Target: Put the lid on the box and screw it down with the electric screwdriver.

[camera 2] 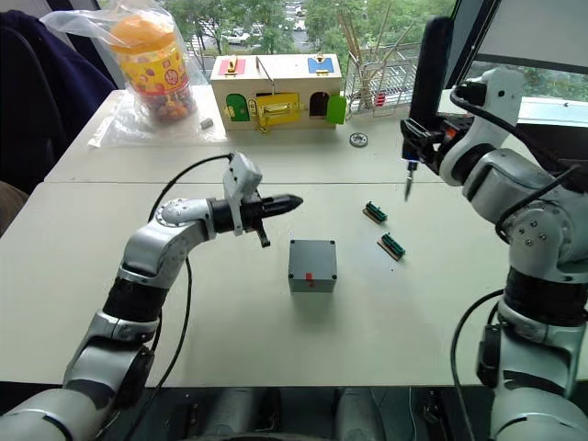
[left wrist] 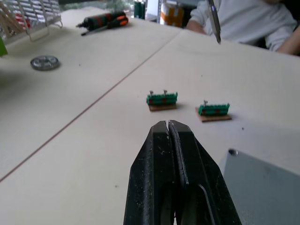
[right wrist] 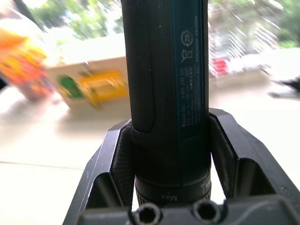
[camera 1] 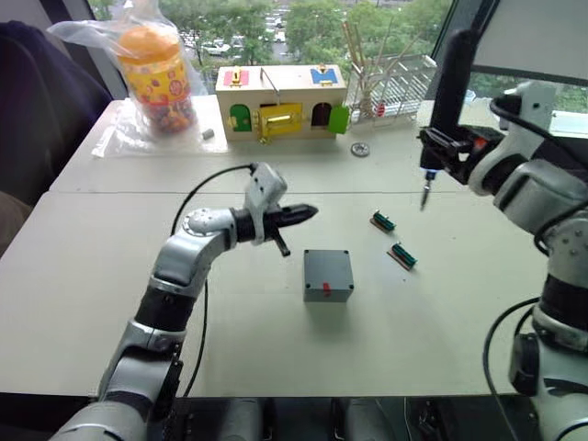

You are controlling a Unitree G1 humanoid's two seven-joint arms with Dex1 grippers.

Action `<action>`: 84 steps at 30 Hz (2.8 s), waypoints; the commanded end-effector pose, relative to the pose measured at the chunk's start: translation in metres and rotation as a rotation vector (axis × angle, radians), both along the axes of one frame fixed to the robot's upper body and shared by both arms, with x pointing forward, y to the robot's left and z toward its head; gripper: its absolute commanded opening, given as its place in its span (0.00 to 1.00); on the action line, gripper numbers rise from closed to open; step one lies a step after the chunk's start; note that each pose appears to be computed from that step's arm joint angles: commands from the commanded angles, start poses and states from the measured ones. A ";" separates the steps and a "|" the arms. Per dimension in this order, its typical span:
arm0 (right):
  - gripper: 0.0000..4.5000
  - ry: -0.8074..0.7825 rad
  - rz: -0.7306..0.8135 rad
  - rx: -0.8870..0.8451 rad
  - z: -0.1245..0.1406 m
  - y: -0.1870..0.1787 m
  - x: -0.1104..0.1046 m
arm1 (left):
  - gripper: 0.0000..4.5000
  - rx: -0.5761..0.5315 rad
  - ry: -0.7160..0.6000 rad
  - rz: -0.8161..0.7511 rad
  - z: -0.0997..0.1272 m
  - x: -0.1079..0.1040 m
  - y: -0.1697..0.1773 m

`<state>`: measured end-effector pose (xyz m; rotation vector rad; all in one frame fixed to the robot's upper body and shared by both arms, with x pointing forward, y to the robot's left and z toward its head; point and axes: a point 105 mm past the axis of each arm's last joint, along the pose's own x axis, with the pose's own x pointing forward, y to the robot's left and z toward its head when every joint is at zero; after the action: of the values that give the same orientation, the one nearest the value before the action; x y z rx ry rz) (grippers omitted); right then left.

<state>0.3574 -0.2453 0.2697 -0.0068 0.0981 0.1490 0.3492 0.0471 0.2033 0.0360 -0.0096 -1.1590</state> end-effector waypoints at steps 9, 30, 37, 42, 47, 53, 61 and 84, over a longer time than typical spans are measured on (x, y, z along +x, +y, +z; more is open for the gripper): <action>0.41 0.587 -0.015 0.187 -0.085 -0.056 -0.044 | 0.00 0.312 -0.037 -0.321 -0.023 -0.050 0.004; 0.99 0.815 -0.053 0.124 -0.144 -0.065 -0.052 | 0.00 0.287 0.000 -0.221 -0.045 -0.049 0.014; 0.99 0.518 0.026 -0.030 -0.094 -0.060 -0.032 | 0.00 0.253 -0.018 -0.078 -0.034 -0.029 0.034; 0.99 0.175 0.351 -0.153 -0.037 0.000 -0.038 | 0.00 0.284 0.031 -0.046 -0.041 -0.032 0.050; 0.99 0.271 0.750 -0.318 -0.080 0.071 -0.089 | 0.00 0.386 0.076 -0.077 -0.064 -0.039 0.056; 0.99 0.382 0.931 -0.222 -0.135 0.119 -0.118 | 0.00 0.418 0.088 -0.129 -0.078 -0.036 0.040; 0.99 0.413 0.933 -0.149 -0.152 0.135 -0.117 | 0.00 0.406 0.054 -0.186 -0.082 -0.032 0.009; 0.99 0.331 0.892 -0.299 -0.145 0.118 -0.088 | 0.00 0.569 -0.034 -0.190 -0.069 -0.047 0.043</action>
<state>0.2682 -0.1329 0.1185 -0.3006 0.4959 0.9923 0.3107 0.0940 0.1265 0.5814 0.3142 -1.2814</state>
